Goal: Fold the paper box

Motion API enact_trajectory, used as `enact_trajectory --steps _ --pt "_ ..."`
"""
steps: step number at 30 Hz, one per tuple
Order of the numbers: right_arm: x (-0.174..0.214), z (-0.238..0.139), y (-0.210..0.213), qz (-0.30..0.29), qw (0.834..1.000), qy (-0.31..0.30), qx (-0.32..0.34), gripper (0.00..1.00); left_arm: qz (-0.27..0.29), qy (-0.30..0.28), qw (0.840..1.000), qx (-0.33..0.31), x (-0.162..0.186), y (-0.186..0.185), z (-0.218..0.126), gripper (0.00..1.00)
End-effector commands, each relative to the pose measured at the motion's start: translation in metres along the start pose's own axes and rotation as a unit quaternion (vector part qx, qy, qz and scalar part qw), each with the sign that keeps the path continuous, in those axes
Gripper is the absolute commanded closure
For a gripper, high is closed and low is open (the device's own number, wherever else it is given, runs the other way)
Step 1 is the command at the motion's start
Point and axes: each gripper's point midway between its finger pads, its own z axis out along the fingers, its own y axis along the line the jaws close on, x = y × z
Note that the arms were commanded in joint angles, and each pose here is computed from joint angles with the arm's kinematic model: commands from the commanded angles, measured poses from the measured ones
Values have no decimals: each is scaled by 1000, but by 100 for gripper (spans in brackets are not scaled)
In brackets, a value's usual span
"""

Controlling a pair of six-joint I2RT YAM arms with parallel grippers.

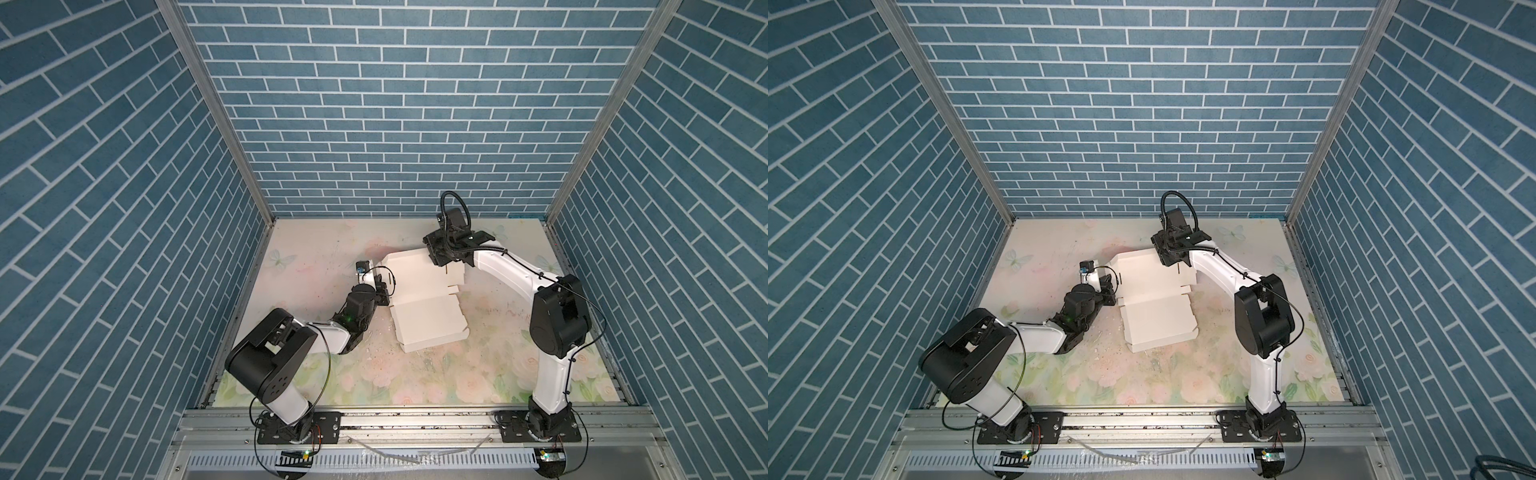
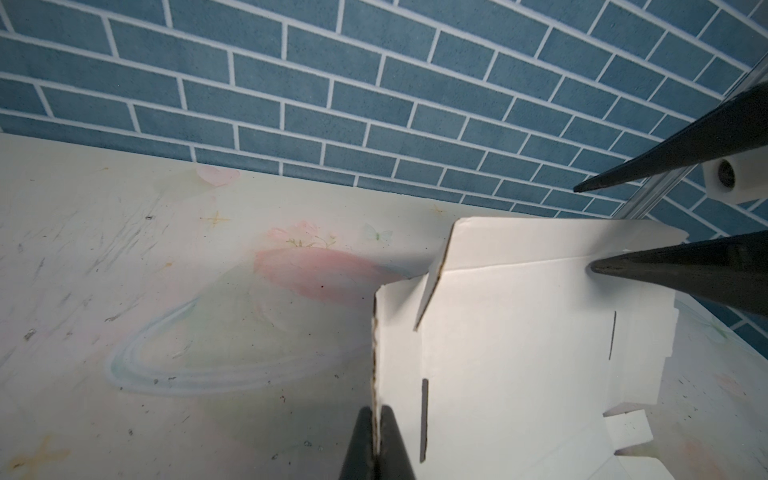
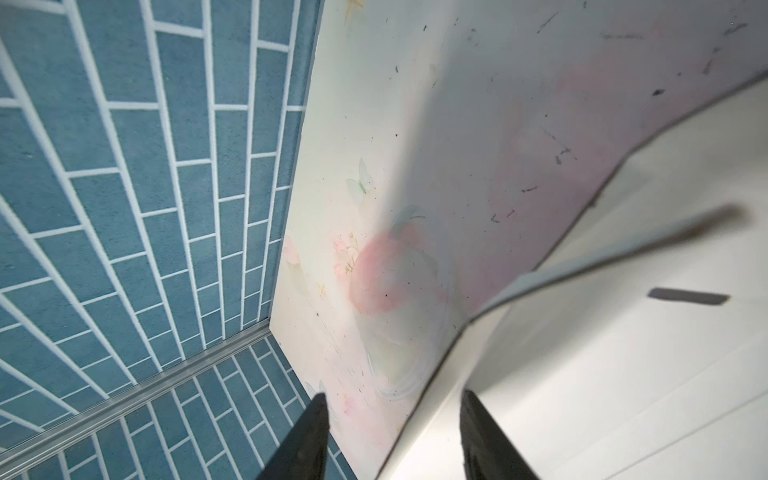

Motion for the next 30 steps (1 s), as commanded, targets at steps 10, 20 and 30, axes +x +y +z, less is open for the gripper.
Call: enact_trajectory --steps 10,20,30 --pt "12 8 3 15 1000 16 -1 64 2 -3 1000 2 4 -4 3 100" --pt "16 14 0 16 1000 22 2 64 1 -11 1000 3 -1 -5 4 100" --pt "20 18 -4 17 1000 26 5 75 -2 -16 1000 5 -4 -7 4 100"
